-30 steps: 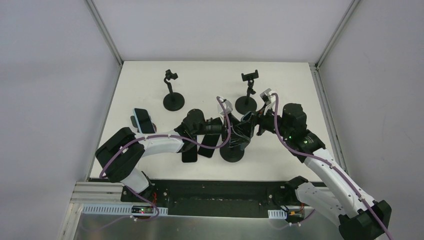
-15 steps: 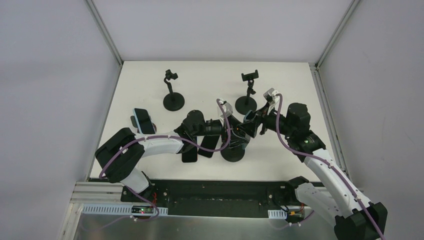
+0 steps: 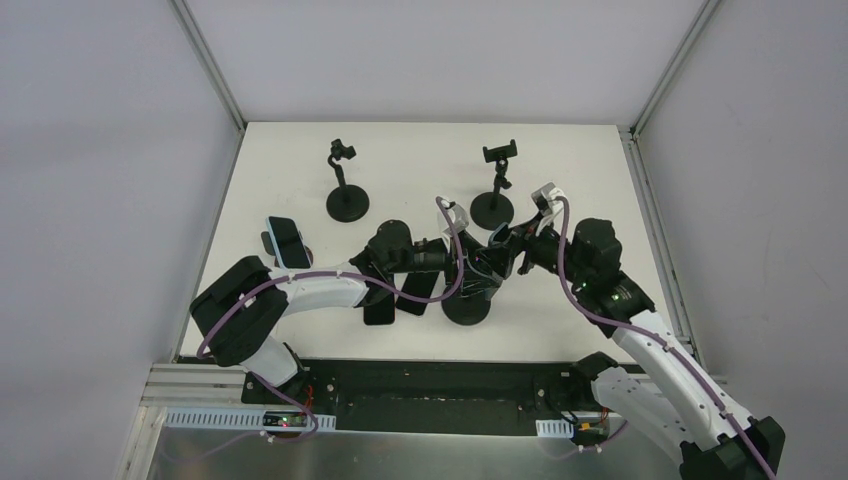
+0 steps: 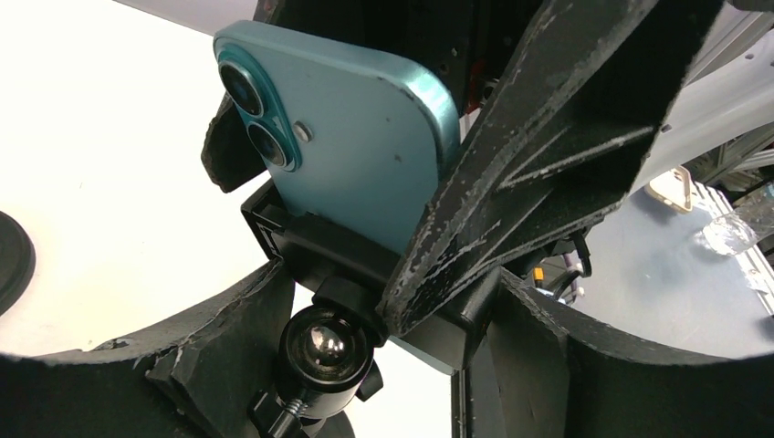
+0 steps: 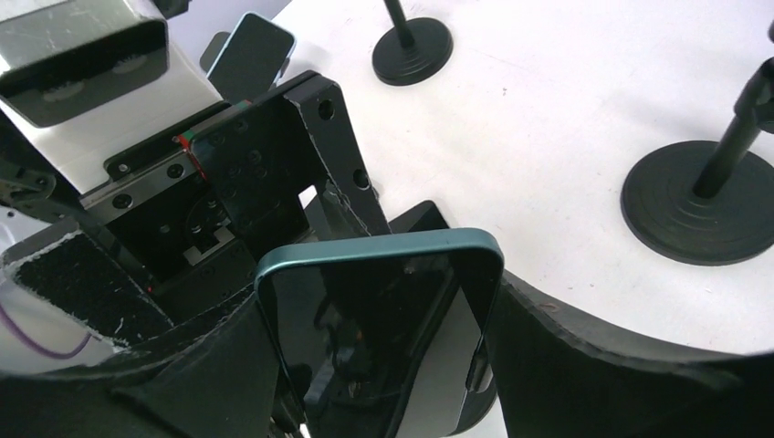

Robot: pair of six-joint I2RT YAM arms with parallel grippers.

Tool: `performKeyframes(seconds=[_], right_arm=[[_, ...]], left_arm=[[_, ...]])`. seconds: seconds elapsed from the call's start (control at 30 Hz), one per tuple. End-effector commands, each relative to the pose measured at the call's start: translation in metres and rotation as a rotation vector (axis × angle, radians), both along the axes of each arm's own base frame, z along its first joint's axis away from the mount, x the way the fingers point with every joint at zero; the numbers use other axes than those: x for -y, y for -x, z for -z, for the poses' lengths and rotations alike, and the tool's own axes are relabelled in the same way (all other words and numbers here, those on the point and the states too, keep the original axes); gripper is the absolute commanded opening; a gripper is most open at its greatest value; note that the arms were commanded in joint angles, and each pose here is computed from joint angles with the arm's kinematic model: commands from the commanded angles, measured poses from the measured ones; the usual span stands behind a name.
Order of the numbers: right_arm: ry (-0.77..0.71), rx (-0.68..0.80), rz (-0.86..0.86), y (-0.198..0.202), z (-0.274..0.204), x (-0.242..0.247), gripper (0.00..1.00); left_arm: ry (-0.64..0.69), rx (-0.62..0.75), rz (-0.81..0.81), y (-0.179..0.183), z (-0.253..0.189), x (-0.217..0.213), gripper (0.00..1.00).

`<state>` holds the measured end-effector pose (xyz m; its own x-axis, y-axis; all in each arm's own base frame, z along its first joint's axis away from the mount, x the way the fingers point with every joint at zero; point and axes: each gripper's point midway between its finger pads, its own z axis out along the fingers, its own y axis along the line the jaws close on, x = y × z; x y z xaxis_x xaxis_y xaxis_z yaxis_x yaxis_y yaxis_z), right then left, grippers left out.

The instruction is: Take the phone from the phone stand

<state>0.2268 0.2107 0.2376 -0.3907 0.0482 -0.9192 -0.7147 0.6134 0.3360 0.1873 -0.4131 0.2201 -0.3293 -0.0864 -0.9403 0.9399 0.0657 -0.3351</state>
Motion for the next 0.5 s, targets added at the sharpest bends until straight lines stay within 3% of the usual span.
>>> performKeyframes(seconds=[0.0, 0.1, 0.2, 0.33, 0.47], right_arm=[[0.149, -0.104, 0.319, -0.023, 0.049, 0.041, 0.0], [0.115, -0.109, 0.349, -0.023, 0.045, 0.039, 0.0], [0.111, -0.103, 0.372, -0.023, 0.042, 0.041, 0.0], [0.105, -0.106, 0.382, -0.02, 0.039, 0.038, 0.0], [0.111, -0.107, 0.384, -0.016, 0.039, 0.035, 0.0]], left_arm=[[0.082, -0.065, 0.003, 0.004, -0.039, 0.003, 0.61], [0.081, -0.063, -0.017, 0.002, -0.037, 0.001, 0.67], [0.085, -0.058, -0.033, 0.002, -0.039, -0.002, 0.87], [0.092, -0.059, -0.048, 0.001, -0.043, -0.004, 0.98], [0.1, -0.06, -0.062, -0.001, -0.047, -0.004, 0.99]])
